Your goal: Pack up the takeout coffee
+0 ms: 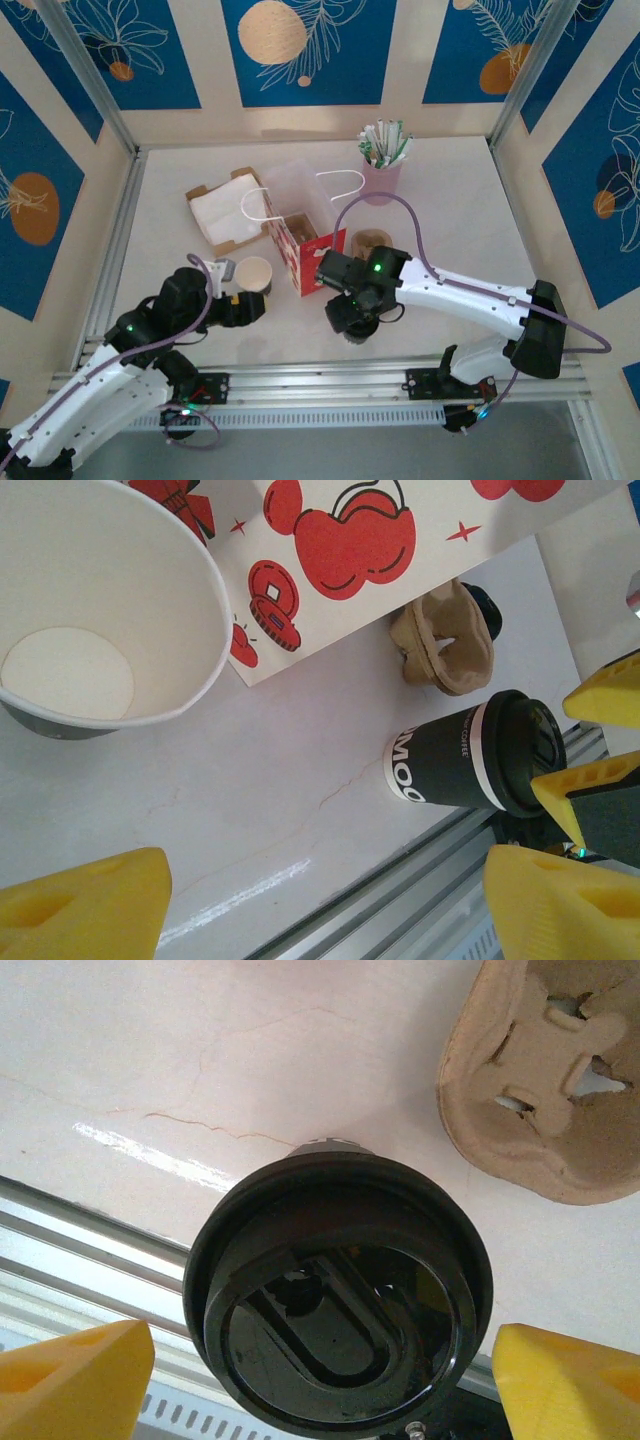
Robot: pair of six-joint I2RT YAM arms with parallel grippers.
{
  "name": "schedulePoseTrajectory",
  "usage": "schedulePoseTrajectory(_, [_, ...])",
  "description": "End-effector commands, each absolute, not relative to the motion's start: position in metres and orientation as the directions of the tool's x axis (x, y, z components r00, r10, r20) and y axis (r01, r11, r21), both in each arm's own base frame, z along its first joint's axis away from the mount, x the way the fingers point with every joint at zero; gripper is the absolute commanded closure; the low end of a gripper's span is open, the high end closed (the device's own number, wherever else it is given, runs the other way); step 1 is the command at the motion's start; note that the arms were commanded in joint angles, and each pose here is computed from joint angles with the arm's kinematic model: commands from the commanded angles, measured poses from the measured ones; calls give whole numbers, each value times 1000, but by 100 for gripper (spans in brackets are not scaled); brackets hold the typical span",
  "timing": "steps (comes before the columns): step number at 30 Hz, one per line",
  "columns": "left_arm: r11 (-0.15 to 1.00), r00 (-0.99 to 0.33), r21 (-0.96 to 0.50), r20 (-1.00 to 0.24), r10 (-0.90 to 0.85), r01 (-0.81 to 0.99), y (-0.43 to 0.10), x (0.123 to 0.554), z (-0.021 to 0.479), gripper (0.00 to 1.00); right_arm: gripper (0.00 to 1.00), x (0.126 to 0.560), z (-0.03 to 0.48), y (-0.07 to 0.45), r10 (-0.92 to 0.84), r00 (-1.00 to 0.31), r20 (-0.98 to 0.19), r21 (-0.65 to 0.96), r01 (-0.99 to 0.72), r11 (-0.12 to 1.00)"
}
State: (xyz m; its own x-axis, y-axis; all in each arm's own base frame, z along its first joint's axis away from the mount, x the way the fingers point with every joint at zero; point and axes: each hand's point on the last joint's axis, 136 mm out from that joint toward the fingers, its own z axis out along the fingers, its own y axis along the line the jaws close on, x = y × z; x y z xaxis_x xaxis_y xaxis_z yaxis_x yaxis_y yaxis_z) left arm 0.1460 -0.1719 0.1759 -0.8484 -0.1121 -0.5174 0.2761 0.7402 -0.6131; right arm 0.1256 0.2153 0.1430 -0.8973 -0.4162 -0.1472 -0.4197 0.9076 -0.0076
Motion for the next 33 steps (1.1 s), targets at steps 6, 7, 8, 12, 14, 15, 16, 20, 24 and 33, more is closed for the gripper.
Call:
schedulePoseTrajectory(6, [724,-843,-616,-531,-93,309,-173,140,183,18,15,120,138,209,-383,-920,-81,-3,-384,923])
schedulePoseTrajectory(7, [724,-843,-617,-530,-93,309,-173,140,183,18,15,120,138,209,-381,-921,-77,-1,-382,924])
schedulePoseTrajectory(8, [724,-842,-617,-531,-93,309,-173,140,183,18,15,120,137,210,-381,-922,-72,0,-382,924])
schedulePoseTrajectory(12, [723,-842,-619,-531,-95,308,-173,140,183,18,15,119,132,209,-380,-924,-50,-7,-380,925])
schedulePoseTrajectory(14, [721,-842,-619,-531,-95,310,-173,140,183,18,15,118,131,209,-379,-924,-44,-9,-379,925])
schedulePoseTrajectory(15, [722,-843,-619,-530,-93,309,-173,140,182,18,15,118,130,209,-379,-924,-42,-10,-379,925])
schedulePoseTrajectory(16, [721,-842,-620,-531,-94,310,-173,140,183,18,14,118,130,210,-379,-924,-41,-10,-379,925])
schedulePoseTrajectory(20, [720,-843,-621,-530,-95,310,-173,140,183,18,14,118,126,210,-378,-925,-30,-13,-378,926])
schedulePoseTrajectory(24, [719,-843,-622,-529,-96,309,-173,139,183,18,14,118,123,209,-377,-926,-22,-21,-377,926])
schedulePoseTrajectory(33, [718,-842,-624,-530,-98,309,-173,140,183,18,18,117,120,207,-372,-928,-13,-24,-372,928])
